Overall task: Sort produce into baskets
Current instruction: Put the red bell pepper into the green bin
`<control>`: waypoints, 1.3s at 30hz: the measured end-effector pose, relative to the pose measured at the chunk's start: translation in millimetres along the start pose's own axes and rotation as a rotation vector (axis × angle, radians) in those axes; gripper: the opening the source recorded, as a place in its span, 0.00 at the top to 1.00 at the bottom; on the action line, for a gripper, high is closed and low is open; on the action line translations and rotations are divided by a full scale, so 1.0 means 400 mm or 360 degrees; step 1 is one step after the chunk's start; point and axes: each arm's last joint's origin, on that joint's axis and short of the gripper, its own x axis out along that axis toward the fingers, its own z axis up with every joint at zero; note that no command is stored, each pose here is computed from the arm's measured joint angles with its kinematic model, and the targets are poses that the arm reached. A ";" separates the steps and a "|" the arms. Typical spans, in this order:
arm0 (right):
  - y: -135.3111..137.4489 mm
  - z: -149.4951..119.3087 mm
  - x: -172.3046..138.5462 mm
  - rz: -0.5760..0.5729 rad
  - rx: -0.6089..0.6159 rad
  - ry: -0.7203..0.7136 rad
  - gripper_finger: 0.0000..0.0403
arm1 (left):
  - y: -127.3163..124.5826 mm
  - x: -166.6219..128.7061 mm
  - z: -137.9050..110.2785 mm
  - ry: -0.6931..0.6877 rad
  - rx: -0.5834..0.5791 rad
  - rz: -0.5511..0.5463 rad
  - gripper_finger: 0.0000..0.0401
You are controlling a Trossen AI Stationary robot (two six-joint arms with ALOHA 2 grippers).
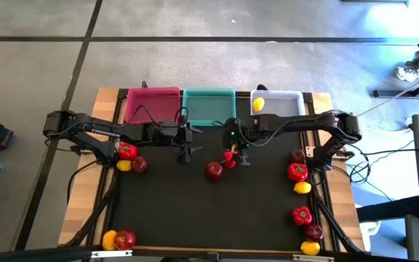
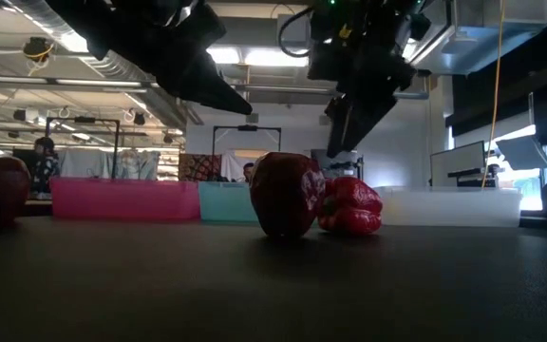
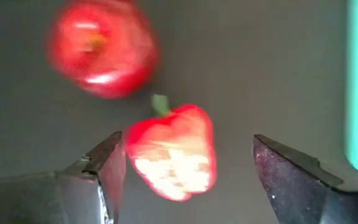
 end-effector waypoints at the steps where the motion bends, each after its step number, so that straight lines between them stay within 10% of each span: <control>1: 0.006 -0.002 0.001 -0.0068 0.0026 0.0029 0.29 | 0.000 0.000 0.000 0.0000 -0.0001 0.0000 0.29; 39: 0.054 -0.031 0.033 0.0015 -0.0248 0.0094 0.24 | 0.000 0.000 -0.001 0.0001 -0.0020 0.0001 0.29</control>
